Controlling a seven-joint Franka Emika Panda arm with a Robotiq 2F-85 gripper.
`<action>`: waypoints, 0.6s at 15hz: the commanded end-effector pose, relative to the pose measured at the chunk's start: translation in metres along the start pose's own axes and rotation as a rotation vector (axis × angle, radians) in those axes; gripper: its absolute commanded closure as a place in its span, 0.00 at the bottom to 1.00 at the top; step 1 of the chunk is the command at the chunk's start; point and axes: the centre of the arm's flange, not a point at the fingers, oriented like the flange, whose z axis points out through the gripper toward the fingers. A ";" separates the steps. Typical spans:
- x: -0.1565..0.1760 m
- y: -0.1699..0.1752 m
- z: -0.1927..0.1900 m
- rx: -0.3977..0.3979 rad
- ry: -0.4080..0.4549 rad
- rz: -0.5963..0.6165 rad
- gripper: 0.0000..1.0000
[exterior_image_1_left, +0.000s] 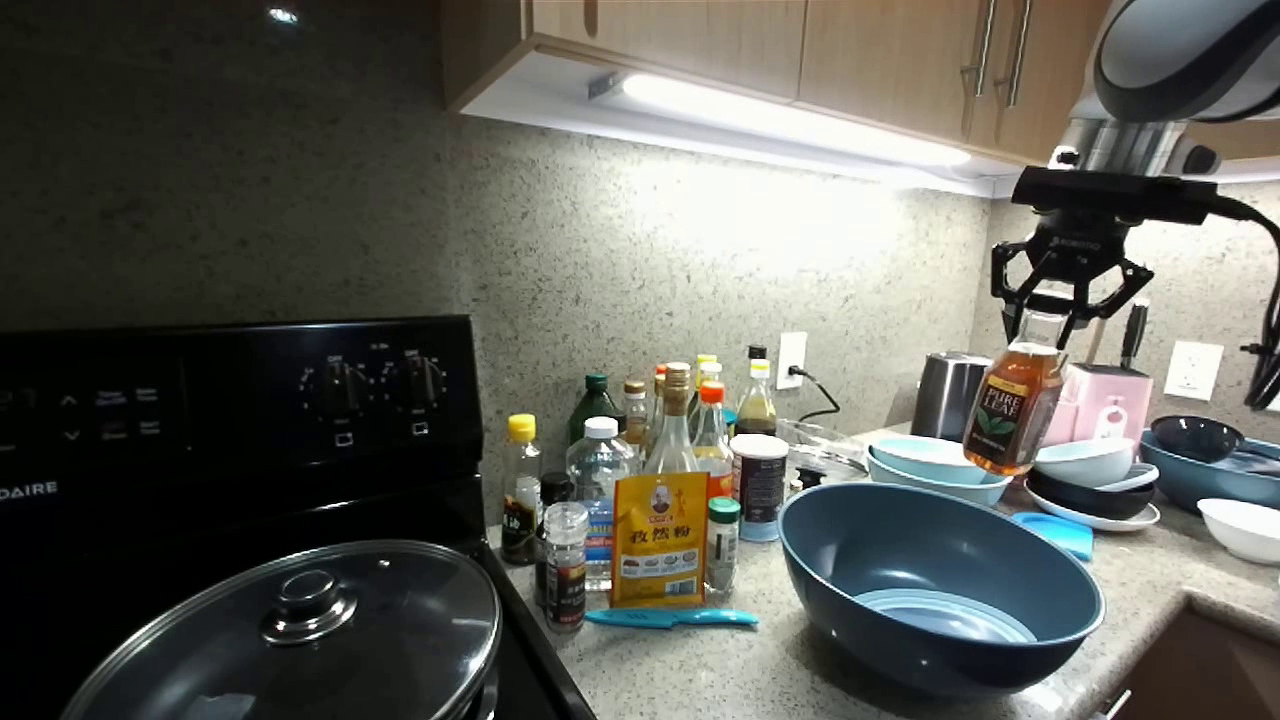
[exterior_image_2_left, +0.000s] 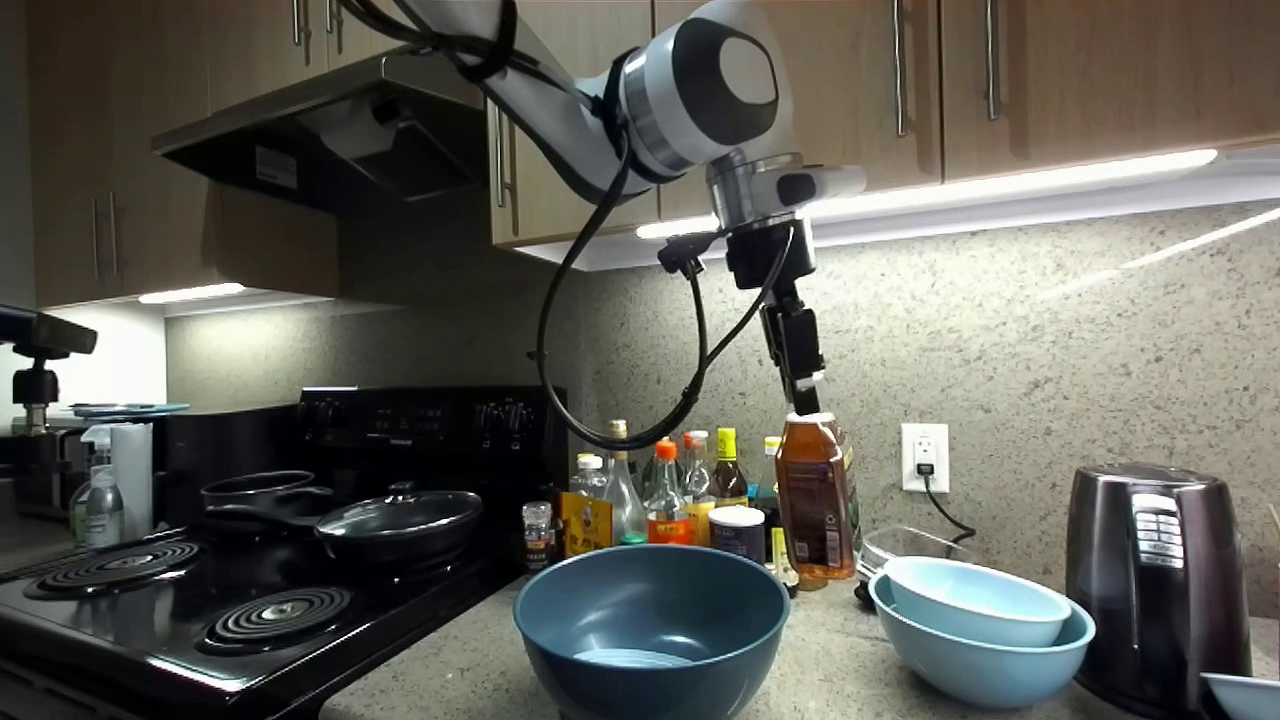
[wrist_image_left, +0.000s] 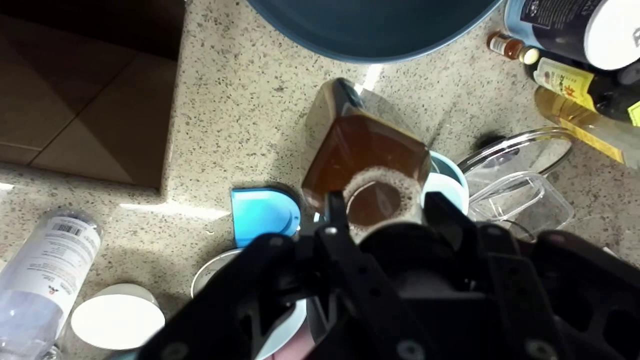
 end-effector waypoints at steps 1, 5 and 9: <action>-0.015 -0.013 -0.015 -0.023 0.027 -0.003 0.82; -0.031 -0.029 -0.009 -0.067 0.034 -0.021 0.82; -0.049 -0.045 -0.002 -0.108 0.047 -0.046 0.82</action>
